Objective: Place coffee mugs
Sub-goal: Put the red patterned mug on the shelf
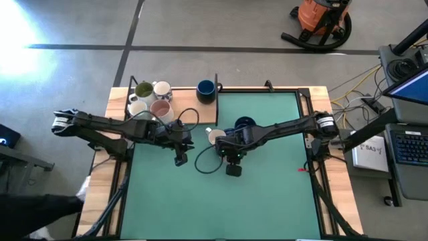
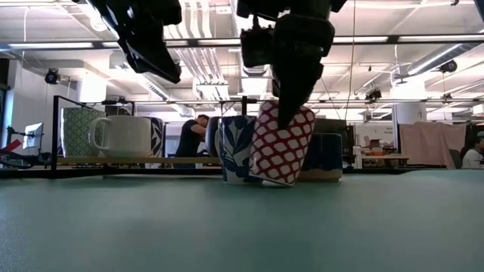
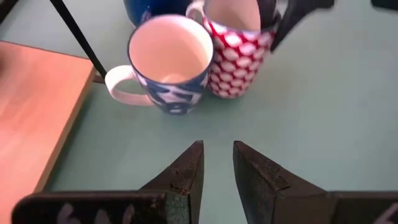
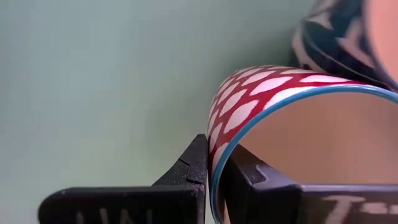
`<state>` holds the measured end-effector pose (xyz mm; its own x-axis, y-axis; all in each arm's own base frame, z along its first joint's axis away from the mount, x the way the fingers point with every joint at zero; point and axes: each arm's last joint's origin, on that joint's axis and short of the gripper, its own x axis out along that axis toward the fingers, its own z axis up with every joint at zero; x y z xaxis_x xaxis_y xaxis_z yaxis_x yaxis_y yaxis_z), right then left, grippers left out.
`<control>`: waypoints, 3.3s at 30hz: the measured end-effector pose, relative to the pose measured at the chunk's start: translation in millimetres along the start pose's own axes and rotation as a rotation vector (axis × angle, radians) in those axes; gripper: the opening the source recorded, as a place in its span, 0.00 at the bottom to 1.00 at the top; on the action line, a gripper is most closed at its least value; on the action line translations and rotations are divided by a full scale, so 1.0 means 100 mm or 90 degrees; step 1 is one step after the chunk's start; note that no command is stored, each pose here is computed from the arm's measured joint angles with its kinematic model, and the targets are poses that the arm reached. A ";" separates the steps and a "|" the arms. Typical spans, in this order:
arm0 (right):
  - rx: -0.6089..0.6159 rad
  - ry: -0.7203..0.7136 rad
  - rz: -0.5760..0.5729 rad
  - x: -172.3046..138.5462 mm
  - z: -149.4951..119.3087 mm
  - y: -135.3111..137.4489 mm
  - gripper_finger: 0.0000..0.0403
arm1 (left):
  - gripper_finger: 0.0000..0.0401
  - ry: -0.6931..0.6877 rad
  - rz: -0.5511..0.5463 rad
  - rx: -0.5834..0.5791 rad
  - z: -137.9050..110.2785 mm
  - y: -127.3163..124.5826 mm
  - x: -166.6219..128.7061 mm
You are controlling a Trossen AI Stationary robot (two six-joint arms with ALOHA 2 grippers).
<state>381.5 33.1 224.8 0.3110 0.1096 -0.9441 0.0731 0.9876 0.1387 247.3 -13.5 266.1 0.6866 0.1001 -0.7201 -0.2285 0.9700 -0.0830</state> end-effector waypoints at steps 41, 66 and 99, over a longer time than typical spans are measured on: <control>-0.270 -0.013 0.005 0.28 0.73 0.30 0.13 | 0.17 -0.018 -0.008 -0.007 -0.05 0.05 -0.32; -0.153 -0.123 0.001 -0.47 0.11 0.23 0.31 | 0.17 -0.015 -0.033 -0.023 -0.22 -0.11 -0.22; 0.112 -0.326 -0.052 -0.73 -1.87 0.32 0.29 | 0.17 0.054 -0.213 0.290 0.08 -0.82 0.59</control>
<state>184.3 78.0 242.2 0.7156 -0.0784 -0.6941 0.2599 0.9522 0.1604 311.8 -85.2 235.6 0.6078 -0.2285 -0.7605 0.3250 0.9454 -0.0242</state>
